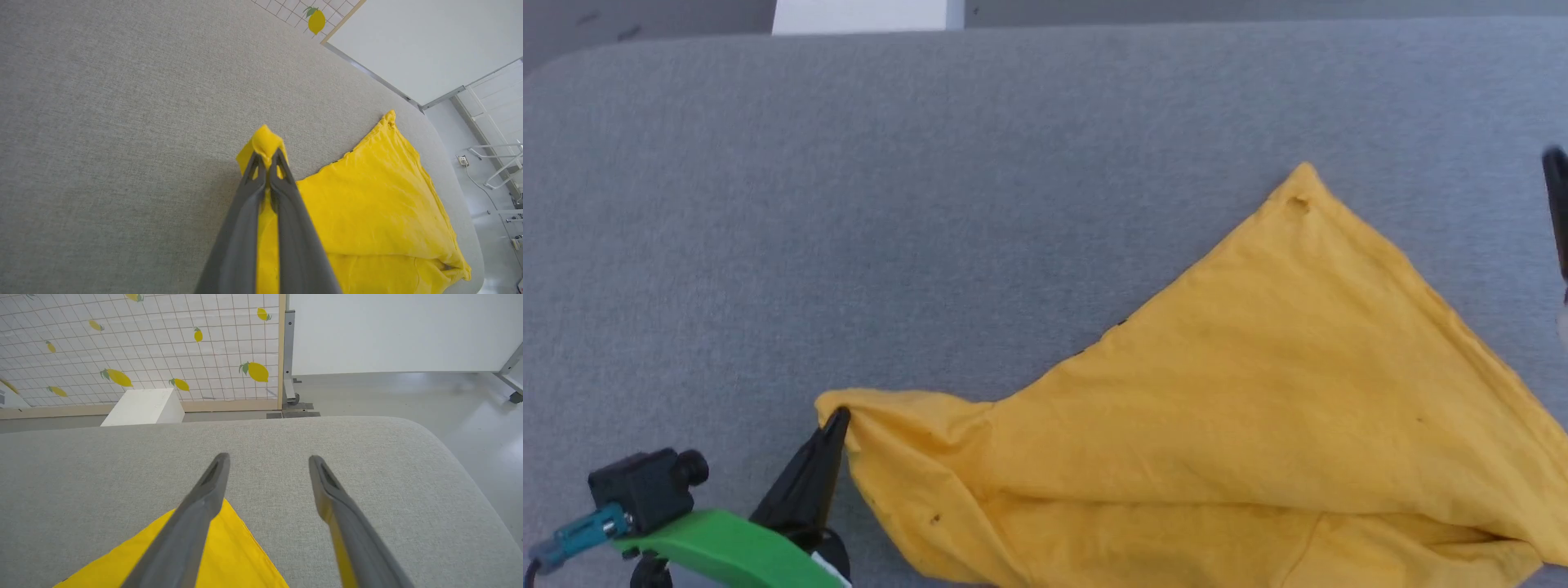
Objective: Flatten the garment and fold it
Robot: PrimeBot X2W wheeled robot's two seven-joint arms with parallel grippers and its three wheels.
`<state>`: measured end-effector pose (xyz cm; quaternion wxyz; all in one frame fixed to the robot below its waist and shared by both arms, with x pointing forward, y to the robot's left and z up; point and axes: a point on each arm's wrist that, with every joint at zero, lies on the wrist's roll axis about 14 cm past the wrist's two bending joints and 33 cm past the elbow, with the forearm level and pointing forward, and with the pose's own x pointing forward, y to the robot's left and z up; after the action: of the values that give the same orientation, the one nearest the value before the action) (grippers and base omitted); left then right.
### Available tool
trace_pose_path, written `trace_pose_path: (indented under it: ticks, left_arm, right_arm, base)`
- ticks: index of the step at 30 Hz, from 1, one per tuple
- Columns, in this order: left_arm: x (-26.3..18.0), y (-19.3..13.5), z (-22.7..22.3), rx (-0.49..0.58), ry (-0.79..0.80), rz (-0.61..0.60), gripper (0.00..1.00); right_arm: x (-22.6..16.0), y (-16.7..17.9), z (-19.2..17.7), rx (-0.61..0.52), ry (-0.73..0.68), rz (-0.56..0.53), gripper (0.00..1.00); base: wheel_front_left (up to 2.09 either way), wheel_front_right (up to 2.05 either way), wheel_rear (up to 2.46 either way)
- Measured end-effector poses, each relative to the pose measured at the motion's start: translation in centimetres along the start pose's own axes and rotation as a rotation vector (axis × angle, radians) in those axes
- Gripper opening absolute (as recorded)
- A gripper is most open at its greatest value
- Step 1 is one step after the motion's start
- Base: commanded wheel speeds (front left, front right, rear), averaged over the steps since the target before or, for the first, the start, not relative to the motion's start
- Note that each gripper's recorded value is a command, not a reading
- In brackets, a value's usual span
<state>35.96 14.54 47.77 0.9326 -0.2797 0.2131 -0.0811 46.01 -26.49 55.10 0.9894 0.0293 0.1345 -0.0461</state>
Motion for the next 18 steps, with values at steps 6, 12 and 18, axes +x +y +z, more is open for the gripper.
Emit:
trace_pose_path:
  ticks: [6,12,18]
  left_arm:
    - [1.0,1.6,-0.5,-0.018,0.012,0.039,0.0]
    - [1.4,3.5,-1.1,-0.039,0.021,0.097,0.0]
    - [1.2,5.5,-1.6,-0.049,0.03,0.163,0.0]
  right_arm:
    - [5.9,4.6,-3.6,-0.056,0.208,0.093,1.0]
    - [8.9,7.2,-8.7,-0.118,0.392,0.142,1.0]
    - [10.6,8.5,-12.6,-0.153,0.493,0.17,1.0]
  base:
    - [0.0,0.0,0.0]
    - [0.0,0.0,0.0]
    - [0.0,0.0,0.0]
